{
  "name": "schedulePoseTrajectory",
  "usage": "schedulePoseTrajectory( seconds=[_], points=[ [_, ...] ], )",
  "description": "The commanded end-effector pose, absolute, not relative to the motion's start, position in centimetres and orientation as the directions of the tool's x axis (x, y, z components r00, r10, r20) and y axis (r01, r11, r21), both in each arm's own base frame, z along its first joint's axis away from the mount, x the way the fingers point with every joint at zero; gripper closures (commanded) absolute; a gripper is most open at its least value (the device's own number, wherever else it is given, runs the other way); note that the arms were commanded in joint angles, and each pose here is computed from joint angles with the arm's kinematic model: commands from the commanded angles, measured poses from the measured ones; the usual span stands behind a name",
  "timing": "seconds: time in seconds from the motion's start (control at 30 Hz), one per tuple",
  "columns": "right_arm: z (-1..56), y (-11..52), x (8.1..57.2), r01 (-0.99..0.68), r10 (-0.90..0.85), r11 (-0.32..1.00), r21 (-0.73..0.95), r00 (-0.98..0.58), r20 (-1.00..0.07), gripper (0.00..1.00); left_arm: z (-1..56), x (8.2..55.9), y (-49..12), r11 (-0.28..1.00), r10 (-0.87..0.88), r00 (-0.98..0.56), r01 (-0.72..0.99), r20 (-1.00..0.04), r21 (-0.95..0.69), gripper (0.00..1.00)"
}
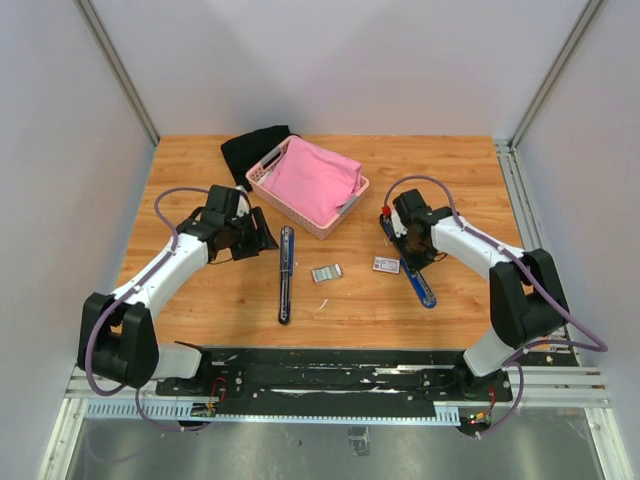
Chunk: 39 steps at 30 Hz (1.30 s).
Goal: Load the staples into the stapler
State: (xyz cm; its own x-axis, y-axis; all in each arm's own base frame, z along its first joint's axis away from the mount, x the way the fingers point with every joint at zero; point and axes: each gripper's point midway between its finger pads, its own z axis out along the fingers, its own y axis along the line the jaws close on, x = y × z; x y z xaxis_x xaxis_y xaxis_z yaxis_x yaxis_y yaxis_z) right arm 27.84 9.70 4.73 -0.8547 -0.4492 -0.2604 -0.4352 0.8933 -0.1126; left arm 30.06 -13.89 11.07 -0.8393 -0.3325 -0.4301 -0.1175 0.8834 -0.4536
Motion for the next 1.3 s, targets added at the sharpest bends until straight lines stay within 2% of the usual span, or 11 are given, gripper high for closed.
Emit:
schedulePoseTrajectory(
  seconds=[0.0,0.2,0.43,0.53,0.7,1.27],
  points=[
    [7.3,9.9,28.3,-0.380,-0.386,0.921,-0.083,-0.866,-0.317,0.74,13.0,30.8,-13.6,0.873,-0.354,-0.794,-0.091,-0.495,-0.479,0.36],
    [8.4,9.8,27.4,-0.290,-0.272,0.957,0.000,-0.897,-0.350,0.57,13.7,30.6,-13.4,0.872,-0.361,-0.779,-0.087,-0.513,-0.482,0.28],
    [7.5,7.5,25.3,-0.145,-0.137,0.989,0.002,-0.938,-0.318,0.41,15.5,30.2,-13.0,0.872,-0.361,-0.740,-0.052,-0.568,-0.487,0.15],
    [6.7,7.0,24.4,-0.110,-0.107,0.994,-0.006,-0.949,-0.298,0.41,16.7,30.0,-12.5,0.874,-0.370,-0.704,-0.043,-0.606,-0.484,0.11],
    [5.5,7.0,23.5,-0.095,-0.090,0.995,0.003,-0.957,-0.277,0.42,17.9,29.4,-11.9,0.880,-0.369,-0.673,-0.029,-0.642,-0.475,0.10],
    [4.7,9.1,22.5,-0.140,-0.141,0.990,-0.021,-0.955,-0.260,0.48,18.1,29.1,-11.9,0.865,-0.398,-0.658,-0.038,-0.639,-0.500,0.10]
  ],
)
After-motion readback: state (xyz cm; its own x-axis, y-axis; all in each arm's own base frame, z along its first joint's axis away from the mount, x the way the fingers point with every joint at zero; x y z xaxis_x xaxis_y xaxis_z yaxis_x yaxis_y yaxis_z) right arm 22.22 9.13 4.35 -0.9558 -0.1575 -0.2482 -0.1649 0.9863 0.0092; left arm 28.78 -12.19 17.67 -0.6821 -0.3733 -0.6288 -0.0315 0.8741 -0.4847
